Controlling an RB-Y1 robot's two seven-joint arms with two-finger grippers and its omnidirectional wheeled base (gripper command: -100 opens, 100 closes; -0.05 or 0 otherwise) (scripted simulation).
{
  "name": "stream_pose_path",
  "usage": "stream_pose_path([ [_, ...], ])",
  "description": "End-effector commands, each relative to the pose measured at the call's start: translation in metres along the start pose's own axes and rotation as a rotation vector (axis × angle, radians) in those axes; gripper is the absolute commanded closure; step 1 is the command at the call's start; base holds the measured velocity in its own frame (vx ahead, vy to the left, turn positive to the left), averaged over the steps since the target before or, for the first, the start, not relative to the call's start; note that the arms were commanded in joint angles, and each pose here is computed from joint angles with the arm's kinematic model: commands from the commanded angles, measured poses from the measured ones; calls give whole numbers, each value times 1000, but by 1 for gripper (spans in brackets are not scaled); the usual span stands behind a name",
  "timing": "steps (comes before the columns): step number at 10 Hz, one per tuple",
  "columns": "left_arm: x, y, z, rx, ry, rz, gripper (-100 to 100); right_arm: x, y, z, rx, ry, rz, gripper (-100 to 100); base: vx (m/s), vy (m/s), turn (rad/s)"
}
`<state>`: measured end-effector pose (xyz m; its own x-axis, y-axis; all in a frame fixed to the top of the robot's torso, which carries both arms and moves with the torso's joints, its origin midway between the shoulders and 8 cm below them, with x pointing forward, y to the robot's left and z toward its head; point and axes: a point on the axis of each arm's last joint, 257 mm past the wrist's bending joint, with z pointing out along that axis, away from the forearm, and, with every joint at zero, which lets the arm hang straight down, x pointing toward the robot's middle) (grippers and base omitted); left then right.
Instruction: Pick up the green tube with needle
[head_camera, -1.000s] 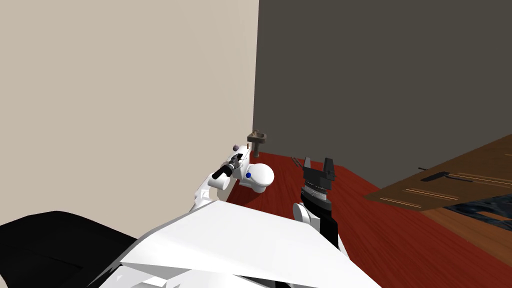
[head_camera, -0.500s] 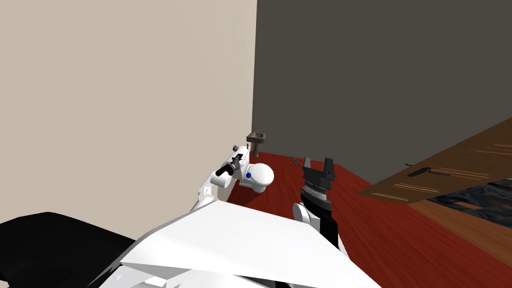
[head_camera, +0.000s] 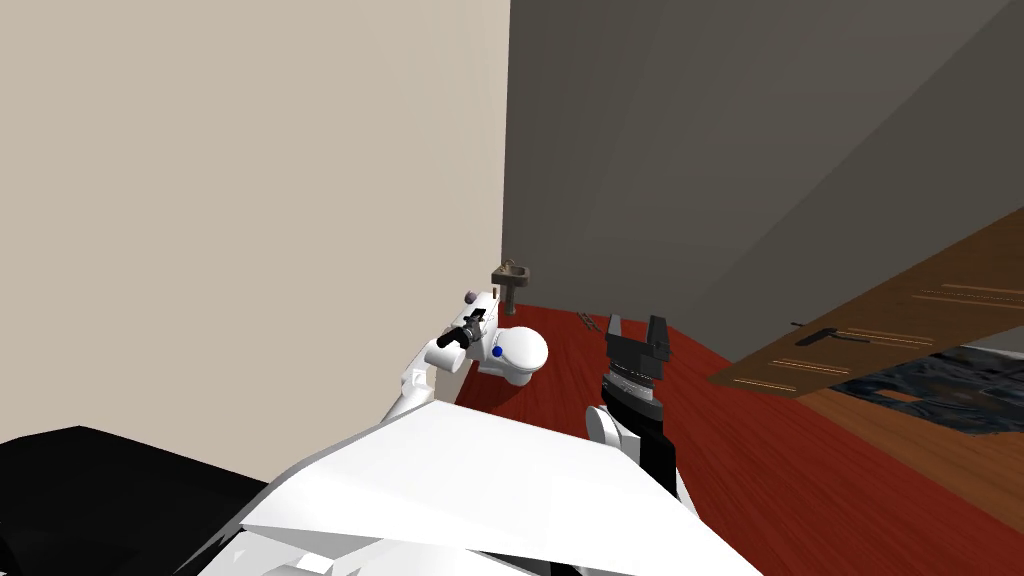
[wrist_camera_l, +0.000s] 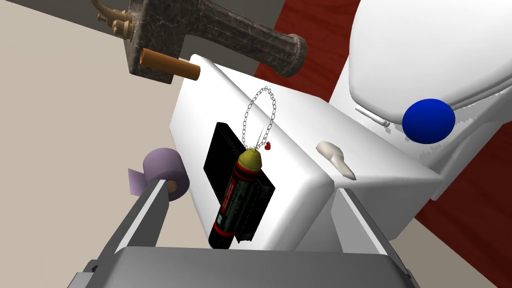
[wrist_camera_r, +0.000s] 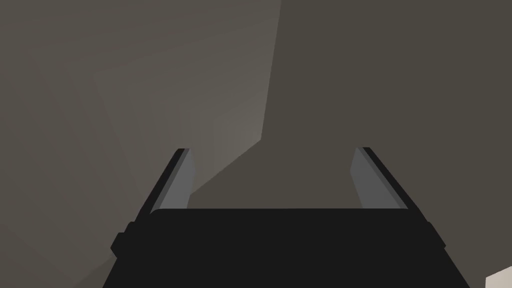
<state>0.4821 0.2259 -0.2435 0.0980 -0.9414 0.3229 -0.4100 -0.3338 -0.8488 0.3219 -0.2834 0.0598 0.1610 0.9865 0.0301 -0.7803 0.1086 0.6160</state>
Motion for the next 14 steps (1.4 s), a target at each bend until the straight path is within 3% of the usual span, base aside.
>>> stream_pose_path([
  [1, -1, 8, 4, -41, -15, 11, -100, 0, 0, 0, 0, 0, 0, 0, 18, 46, -68],
  [8, -9, 31, 18, -181, -83, 76, -100, 0, 0, 0, 0, 0, 0, 0, 37, 62, -77],
  [14, -29, 40, 24, -285, -168, 157, -100, 0, 0, 0, 0, 0, 0, 0, 50, 78, -79],
])
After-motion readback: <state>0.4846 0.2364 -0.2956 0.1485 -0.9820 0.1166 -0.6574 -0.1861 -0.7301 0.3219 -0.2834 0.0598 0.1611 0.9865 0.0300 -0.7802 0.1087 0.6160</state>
